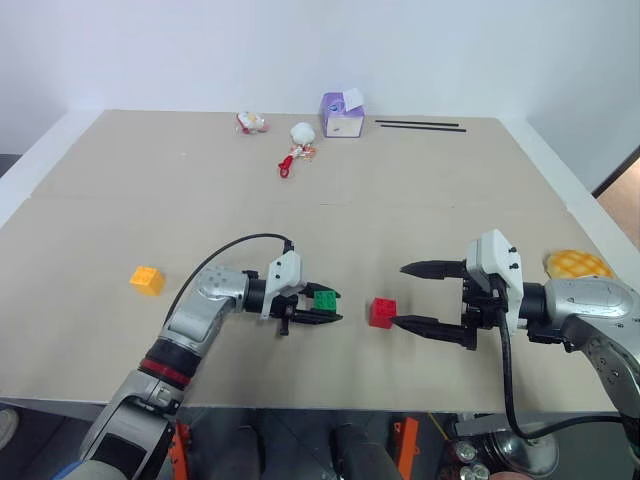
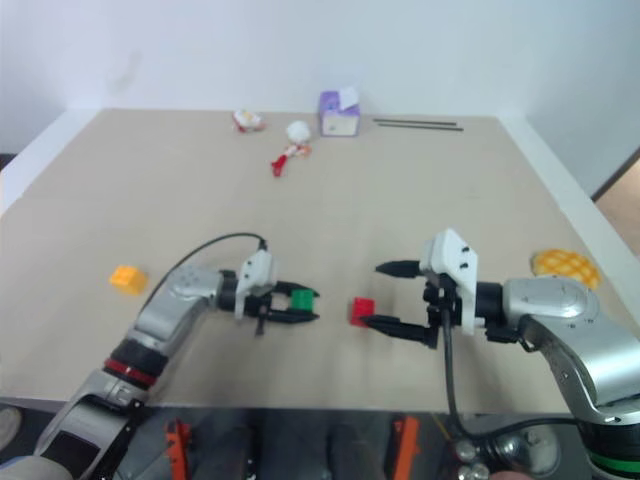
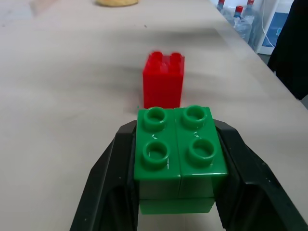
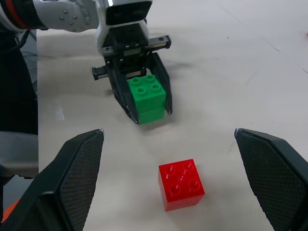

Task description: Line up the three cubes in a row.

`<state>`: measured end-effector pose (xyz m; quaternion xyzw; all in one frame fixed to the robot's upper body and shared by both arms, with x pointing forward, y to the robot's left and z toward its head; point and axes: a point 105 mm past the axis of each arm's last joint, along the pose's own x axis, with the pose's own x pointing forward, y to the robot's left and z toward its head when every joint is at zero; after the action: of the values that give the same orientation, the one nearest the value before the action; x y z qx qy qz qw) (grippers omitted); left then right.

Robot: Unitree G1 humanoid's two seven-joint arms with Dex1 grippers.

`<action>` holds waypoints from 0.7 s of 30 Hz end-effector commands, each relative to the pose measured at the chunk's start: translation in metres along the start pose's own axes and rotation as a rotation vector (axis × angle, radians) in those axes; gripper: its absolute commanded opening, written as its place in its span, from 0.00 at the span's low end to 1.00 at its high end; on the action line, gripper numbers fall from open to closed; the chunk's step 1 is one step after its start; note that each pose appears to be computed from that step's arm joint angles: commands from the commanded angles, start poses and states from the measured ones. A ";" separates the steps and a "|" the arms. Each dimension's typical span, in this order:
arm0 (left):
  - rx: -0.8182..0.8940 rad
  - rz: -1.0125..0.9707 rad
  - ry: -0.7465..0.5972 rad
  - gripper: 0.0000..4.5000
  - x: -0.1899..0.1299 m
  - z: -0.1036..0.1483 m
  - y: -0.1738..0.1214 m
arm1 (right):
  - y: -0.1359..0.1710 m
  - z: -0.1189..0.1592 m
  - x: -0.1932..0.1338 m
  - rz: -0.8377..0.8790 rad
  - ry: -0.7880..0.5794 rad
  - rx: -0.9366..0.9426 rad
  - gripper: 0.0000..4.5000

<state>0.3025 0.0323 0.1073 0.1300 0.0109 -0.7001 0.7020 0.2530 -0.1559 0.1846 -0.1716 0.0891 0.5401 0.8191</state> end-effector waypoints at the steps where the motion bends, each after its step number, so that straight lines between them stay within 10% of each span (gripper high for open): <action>1: 0.029 0.015 -0.008 0.30 0.005 0.004 0.001 | 0.001 0.010 -0.003 -0.005 -0.009 -0.047 1.00; 18: -0.019 0.044 -0.007 0.30 0.008 -0.006 -0.001 | -0.004 0.012 -0.001 -0.002 -0.007 -0.063 1.00; 21: -0.019 0.041 -0.006 0.60 0.008 -0.006 0.000 | -0.004 0.012 -0.002 -0.005 -0.007 -0.064 1.00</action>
<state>0.3019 0.0242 0.0951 0.1201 0.0225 -0.6875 0.7158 0.2554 -0.1543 0.1894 -0.1783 0.0815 0.5427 0.8167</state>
